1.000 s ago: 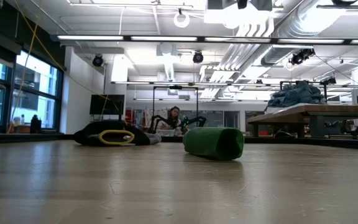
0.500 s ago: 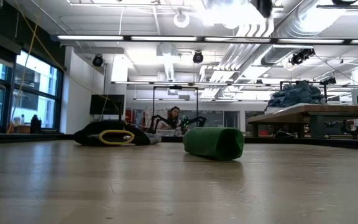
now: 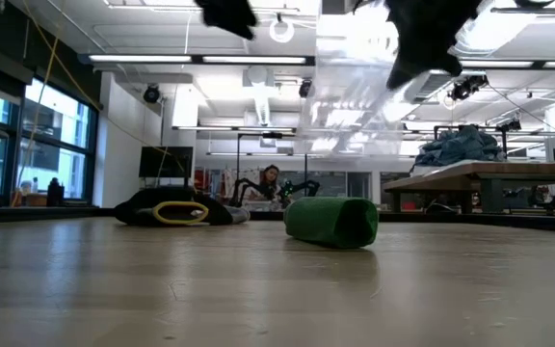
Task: Roll bandage
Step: Put the green bandage in the transparent zip bag
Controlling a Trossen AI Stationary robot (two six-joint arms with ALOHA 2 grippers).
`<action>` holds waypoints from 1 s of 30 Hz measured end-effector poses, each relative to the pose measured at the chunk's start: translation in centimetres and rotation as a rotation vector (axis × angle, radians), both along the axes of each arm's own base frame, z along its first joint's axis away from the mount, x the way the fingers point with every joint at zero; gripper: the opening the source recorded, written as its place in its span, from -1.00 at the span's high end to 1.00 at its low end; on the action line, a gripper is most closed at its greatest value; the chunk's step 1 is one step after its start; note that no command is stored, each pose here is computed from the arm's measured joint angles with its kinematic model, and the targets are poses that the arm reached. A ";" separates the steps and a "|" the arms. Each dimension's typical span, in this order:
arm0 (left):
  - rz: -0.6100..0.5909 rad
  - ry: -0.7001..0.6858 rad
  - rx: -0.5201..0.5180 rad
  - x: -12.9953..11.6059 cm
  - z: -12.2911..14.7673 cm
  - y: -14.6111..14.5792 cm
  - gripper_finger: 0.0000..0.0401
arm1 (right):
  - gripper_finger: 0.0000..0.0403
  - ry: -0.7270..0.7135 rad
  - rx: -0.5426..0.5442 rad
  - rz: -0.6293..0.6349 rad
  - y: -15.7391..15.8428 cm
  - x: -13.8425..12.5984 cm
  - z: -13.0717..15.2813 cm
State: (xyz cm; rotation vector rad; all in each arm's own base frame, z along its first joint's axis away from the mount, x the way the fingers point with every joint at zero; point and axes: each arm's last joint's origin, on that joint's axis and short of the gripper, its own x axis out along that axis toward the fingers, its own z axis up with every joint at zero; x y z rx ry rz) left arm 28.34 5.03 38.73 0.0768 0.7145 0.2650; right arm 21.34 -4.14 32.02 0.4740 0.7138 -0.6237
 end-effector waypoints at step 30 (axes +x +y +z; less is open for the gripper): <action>-0.950 0.485 0.421 14.2 -22.5 -12.5 -0.18 | 1.00 0.095 0.254 -0.061 -1.4 -4.6 0.2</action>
